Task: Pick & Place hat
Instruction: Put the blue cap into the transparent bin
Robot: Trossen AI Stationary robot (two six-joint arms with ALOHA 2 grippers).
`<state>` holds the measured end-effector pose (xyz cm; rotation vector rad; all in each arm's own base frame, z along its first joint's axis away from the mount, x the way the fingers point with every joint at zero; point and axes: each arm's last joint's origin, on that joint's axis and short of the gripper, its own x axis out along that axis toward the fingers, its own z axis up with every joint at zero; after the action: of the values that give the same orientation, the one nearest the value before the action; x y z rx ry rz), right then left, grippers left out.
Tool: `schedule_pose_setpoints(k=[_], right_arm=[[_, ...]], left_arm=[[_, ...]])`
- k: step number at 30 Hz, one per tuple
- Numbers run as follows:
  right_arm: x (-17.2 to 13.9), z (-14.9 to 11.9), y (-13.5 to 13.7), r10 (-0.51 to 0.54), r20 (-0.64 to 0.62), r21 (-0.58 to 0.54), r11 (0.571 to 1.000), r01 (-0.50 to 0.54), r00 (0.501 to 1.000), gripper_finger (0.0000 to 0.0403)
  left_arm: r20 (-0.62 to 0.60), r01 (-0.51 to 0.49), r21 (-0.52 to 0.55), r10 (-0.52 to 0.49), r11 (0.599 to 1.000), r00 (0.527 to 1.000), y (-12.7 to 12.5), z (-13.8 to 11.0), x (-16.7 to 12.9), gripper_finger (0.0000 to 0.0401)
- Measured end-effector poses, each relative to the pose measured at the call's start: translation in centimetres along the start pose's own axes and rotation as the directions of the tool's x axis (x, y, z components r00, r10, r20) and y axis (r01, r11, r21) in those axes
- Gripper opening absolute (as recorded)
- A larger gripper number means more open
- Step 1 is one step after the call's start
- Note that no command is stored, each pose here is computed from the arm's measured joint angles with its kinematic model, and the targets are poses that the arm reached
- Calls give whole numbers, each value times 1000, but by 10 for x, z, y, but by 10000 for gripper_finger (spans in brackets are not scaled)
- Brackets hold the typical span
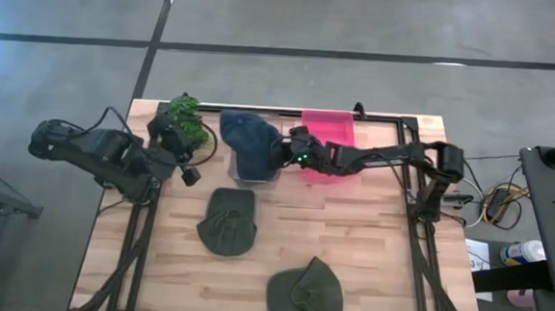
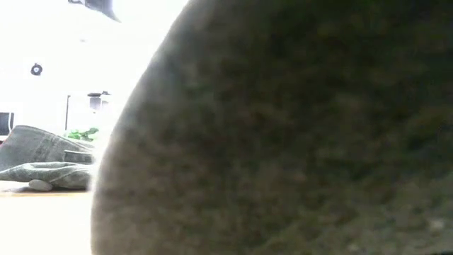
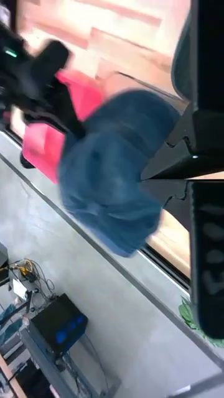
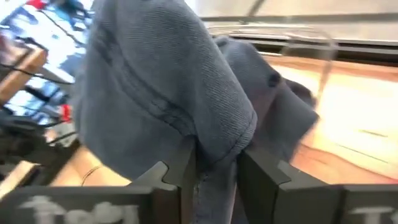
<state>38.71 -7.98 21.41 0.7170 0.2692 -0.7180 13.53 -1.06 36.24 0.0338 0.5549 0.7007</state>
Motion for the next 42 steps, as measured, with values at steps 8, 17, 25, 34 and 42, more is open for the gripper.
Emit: schedule_pose_setpoints(k=[8, 17, 25, 34, 42], right_arm=[[-20, 7, -4, -83, -55, -37, 996, 81, 995, 126], [-2, -14, -17, -174, -133, -44, 985, 170, 976, 116], [0, -18, -20, -197, -155, -73, 980, 187, 968, 112], [12, -22, -29, -178, -224, -80, 983, 164, 958, 118], [-1, -13, -27, -113, -308, -184, 981, 58, 945, 121]], left_arm=[[-42, -67, -26, 66, 997, 997, -19, -38, 37, 0], [-36, -210, 64, 212, 976, 977, -21, -80, 115, 0], [4, -142, -4, 142, 990, 990, -14, -86, 145, 0], [9, -21, 88, 21, 996, 1000, -27, -91, 181, 0], [45, -14, 121, 9, 993, 999, -37, -78, 198, 0]])
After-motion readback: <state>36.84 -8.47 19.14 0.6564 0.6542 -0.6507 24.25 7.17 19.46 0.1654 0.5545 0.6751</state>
